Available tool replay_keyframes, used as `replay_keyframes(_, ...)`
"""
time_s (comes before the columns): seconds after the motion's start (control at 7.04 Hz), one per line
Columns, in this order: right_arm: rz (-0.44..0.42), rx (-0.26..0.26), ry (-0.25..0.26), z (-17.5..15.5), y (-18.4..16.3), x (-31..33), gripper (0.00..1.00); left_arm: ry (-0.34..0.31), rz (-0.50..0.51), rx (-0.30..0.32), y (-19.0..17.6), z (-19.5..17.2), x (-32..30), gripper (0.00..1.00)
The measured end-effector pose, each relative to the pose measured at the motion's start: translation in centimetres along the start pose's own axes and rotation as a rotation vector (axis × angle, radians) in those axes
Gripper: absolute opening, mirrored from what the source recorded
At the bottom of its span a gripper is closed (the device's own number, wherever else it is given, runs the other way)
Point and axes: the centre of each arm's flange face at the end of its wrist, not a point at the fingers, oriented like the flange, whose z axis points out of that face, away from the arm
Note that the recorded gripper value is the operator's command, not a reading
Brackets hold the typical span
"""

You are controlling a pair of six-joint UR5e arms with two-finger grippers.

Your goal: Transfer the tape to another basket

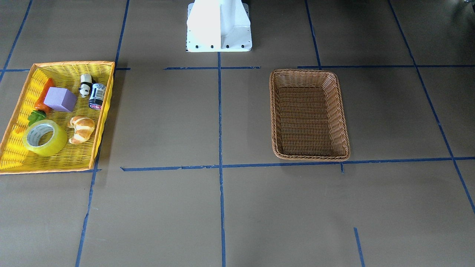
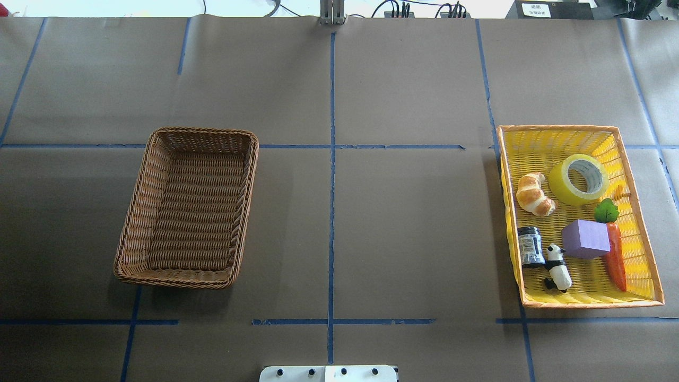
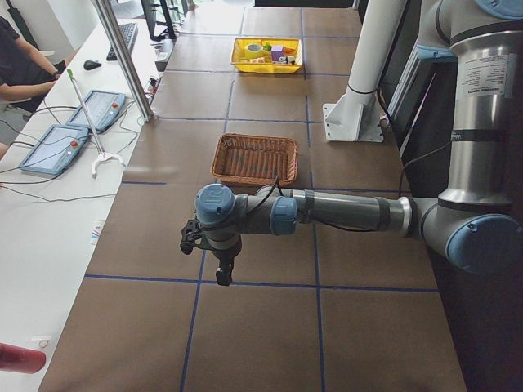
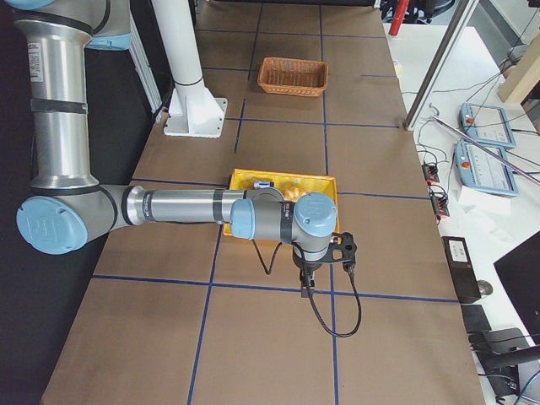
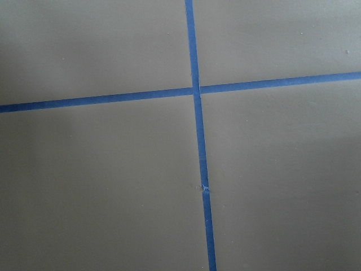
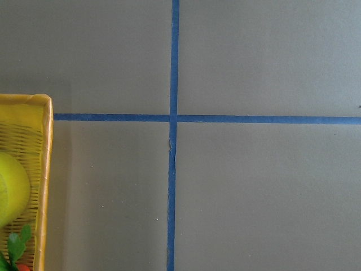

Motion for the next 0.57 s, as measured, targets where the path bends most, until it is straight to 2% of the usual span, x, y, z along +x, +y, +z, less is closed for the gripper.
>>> replay_keyframes(0.28, -0.026, 0.030, 0.000, -1.5, -1.7, -1.5, 1.00, 0.000, -0.003, 0.001, -0.1, 0.0, 0.1, 1.00)
replay_keyframes(0.43, -0.035, 0.042, -0.024, -2.2, -2.3, -2.3, 1.00, 0.001, -0.003, 0.003, -0.1, -0.1, 0.1, 1.00)
replay_keyframes(0.57, -0.036, 0.050, -0.074, -2.5, -2.6, -3.1, 1.00, 0.000, -0.003, 0.005, -0.2, -0.2, 0.2, 1.00)
